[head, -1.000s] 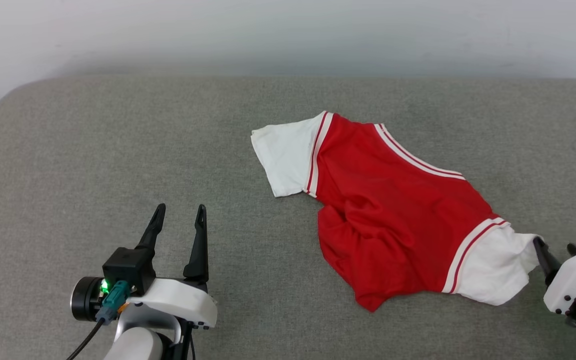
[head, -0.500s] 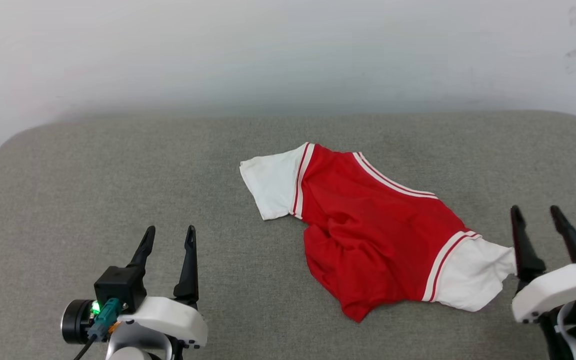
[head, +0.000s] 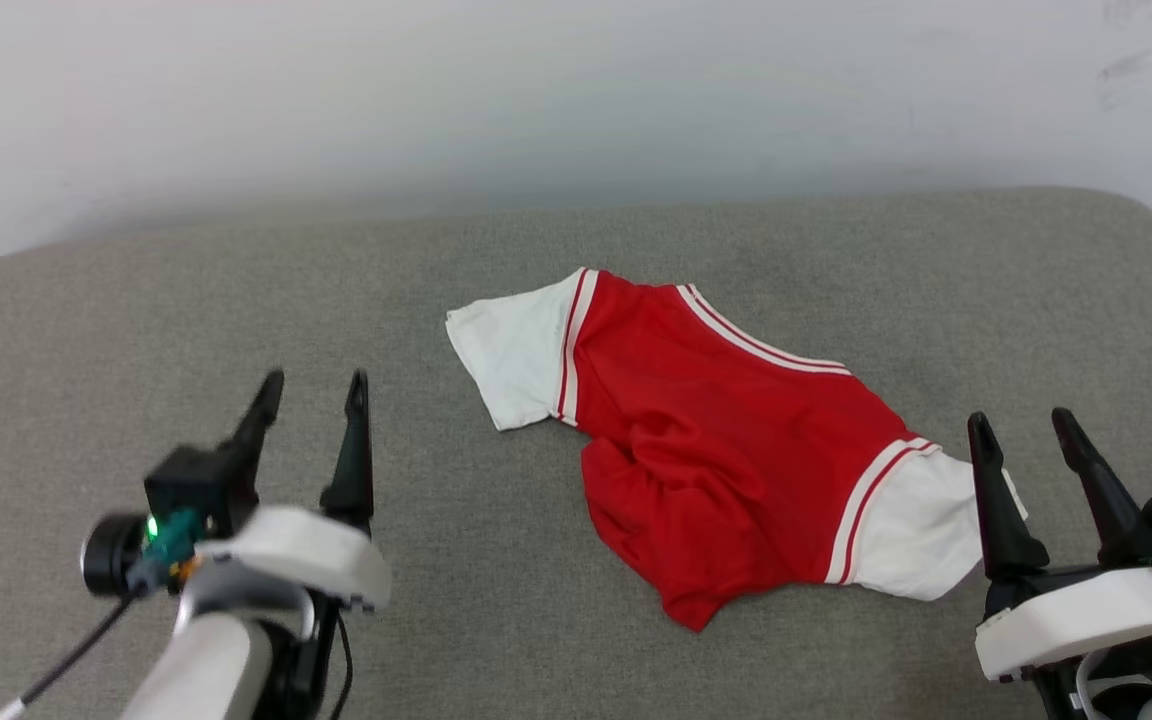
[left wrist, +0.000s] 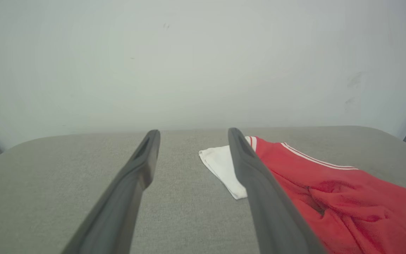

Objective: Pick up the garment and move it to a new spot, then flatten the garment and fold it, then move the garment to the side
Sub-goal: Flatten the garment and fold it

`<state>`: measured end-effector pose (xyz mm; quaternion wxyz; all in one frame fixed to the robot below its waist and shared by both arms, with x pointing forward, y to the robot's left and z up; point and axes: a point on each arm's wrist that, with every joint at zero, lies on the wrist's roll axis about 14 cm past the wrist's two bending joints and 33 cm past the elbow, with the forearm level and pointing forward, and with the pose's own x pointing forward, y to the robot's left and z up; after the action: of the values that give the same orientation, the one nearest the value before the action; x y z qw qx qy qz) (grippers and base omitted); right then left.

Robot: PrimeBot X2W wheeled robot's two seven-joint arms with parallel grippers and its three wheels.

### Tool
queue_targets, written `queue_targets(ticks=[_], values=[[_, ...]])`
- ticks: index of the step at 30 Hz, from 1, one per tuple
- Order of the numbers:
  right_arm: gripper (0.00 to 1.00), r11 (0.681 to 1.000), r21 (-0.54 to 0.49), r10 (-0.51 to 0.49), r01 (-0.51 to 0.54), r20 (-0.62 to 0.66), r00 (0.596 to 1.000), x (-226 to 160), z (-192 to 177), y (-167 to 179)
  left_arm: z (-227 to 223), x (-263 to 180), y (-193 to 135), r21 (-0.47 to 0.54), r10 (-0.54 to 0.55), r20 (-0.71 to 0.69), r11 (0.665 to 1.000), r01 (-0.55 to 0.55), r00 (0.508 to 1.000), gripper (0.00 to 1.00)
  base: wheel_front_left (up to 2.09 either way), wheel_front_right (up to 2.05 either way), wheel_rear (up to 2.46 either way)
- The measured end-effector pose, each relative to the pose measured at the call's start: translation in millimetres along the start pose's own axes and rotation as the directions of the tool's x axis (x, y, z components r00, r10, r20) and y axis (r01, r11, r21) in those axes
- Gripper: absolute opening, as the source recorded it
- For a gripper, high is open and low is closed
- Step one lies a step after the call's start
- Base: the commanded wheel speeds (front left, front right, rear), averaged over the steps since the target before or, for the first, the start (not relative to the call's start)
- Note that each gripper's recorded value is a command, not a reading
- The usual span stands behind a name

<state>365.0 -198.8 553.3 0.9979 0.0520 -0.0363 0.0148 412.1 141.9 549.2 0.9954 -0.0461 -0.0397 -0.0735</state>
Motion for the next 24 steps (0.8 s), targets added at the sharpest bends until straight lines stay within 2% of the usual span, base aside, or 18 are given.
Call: queue_targets(ticks=[4,6,9,12,15,17,24], values=[[1.00,1.000,-0.002,0.005,-0.005,0.005,1.000,14,0,2,37,48,-14,0.046,-0.102,0.061,0.994,0.099,0.993,1.00,0.00,0.00,0.00],[1.00,1.000,-0.003,0.014,-0.014,0.017,1.000,25,2,4,46,74,-20,0.071,-0.144,0.046,0.987,0.141,0.988,1.00,0.00,0.00,0.00],[1.00,1.000,-0.004,0.018,-0.018,0.010,1.000,39,-4,5,36,109,-25,0.091,-0.193,-0.054,0.976,0.197,0.980,1.00,0.00,0.00,0.00],[1.00,1.000,-0.005,0.013,-0.013,-0.008,1.000,49,-15,2,4,134,-31,0.080,-0.242,-0.217,0.961,0.264,0.946,1.00,0.00,0.00,0.00],[1.00,1.000,-0.005,-0.005,0.005,-0.030,1.000,52,-25,-4,-41,146,-37,0.057,-0.274,-0.409,0.944,0.324,0.871,1.00,0.00,0.00,0.00],[1.00,1.000,-0.008,-0.017,0.017,-0.040,0.999,53,-30,-9,-70,148,-40,0.025,-0.289,-0.524,0.935,0.353,0.801,1.00,0.00,0.00,0.00],[1.00,0.999,-0.006,-0.053,0.053,-0.074,0.996,54,-46,-21,-159,132,-31,-0.022,-0.232,-0.826,0.924,0.383,0.514,1.00,0.00,0.00,0.00]])
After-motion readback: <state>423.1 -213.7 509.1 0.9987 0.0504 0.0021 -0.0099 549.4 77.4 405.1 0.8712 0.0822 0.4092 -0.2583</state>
